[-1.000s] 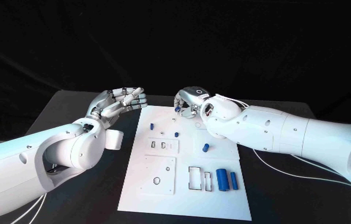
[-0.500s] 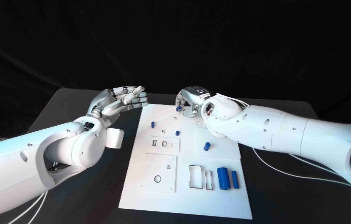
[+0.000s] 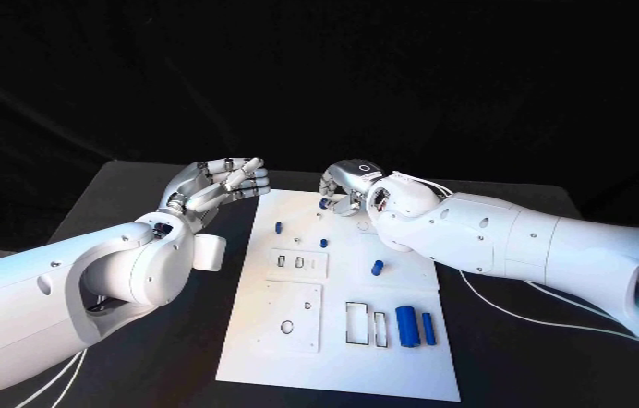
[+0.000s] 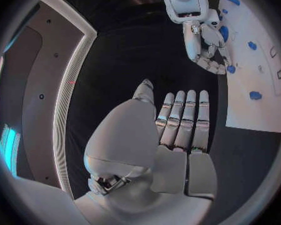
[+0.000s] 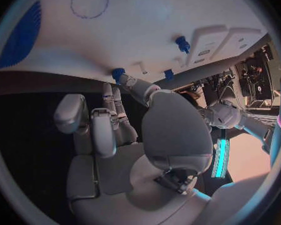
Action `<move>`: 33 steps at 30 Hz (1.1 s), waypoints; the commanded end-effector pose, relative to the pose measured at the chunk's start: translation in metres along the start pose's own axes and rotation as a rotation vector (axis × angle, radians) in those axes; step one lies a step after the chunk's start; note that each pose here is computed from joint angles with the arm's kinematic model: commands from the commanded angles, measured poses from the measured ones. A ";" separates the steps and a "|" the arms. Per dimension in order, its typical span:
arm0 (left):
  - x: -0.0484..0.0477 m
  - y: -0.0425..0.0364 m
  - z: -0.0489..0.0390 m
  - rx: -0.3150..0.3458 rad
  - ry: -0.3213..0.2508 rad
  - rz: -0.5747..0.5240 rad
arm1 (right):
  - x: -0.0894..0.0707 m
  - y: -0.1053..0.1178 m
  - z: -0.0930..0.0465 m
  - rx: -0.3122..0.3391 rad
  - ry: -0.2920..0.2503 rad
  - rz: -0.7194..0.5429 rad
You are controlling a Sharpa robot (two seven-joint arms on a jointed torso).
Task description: Assemble the parts on the task board
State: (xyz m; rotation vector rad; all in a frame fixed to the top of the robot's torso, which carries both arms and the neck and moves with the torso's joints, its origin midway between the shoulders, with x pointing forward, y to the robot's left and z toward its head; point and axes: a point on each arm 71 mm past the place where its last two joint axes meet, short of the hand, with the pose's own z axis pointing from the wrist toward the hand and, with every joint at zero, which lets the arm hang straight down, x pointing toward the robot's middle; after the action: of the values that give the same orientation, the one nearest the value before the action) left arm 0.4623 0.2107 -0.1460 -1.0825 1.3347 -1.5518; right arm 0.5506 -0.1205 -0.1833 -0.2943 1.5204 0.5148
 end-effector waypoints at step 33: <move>-0.0033 -0.0014 -0.0008 0.000 0.016 -0.008 | -0.036 -0.092 -0.093 0.295 0.100 0.275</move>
State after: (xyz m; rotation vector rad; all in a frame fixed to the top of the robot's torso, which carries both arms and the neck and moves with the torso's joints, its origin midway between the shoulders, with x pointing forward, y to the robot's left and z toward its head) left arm 0.4629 0.2169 -0.1463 -1.0883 1.3359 -1.5420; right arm 0.5164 -0.2485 -0.1572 0.0725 1.6388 0.4938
